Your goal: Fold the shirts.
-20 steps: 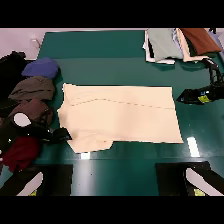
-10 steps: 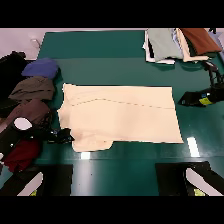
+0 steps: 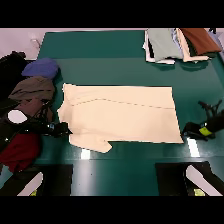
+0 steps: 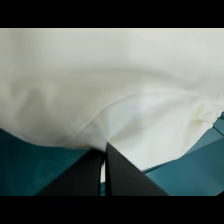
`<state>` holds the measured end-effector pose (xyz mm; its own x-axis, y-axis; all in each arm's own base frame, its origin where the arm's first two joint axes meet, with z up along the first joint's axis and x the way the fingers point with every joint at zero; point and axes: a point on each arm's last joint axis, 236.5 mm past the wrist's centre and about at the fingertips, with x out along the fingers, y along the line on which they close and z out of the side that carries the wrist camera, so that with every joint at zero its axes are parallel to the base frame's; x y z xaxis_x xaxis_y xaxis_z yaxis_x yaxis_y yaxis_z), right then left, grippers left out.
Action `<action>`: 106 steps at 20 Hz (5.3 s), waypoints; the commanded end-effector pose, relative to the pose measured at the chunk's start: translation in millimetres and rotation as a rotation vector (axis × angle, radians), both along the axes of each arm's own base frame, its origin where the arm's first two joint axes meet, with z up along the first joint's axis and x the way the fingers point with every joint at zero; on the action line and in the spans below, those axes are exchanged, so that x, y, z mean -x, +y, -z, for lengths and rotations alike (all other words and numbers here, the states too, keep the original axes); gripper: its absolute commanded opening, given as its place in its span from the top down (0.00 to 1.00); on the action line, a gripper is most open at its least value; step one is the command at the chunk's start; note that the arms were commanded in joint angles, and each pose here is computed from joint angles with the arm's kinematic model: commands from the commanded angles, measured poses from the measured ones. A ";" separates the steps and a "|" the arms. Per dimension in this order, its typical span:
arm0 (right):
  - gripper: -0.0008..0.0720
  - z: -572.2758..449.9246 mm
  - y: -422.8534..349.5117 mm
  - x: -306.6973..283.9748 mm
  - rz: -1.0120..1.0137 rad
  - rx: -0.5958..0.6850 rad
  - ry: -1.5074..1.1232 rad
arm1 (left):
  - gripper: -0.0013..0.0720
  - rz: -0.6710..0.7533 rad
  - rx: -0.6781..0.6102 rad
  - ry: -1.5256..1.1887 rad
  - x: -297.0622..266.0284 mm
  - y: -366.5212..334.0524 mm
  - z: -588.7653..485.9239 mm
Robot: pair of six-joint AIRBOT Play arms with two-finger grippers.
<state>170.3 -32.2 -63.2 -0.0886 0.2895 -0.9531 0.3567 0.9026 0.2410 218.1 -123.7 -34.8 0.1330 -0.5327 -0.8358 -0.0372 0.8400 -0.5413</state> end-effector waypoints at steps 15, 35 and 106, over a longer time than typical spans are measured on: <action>0.96 -25.0 27.9 -20.4 -0.110 -0.029 -0.110 | 0.95 0.025 -0.056 -0.064 19.0 9.9 -26.1; 0.96 -65.3 18.2 -196.7 -0.159 -0.011 -0.324 | 0.95 0.061 -0.111 -0.132 -164.4 21.6 -10.6; 0.28 -71.8 281.3 -199.0 -0.532 -0.306 -0.538 | 0.95 -0.046 -0.255 -0.768 -209.0 28.3 -277.5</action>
<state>373.2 327.2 63.2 0.1807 0.6714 -0.7188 -0.5311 0.6817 0.5032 427.8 -73.0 244.6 0.7505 -0.2796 -0.5989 0.1751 0.9578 -0.2278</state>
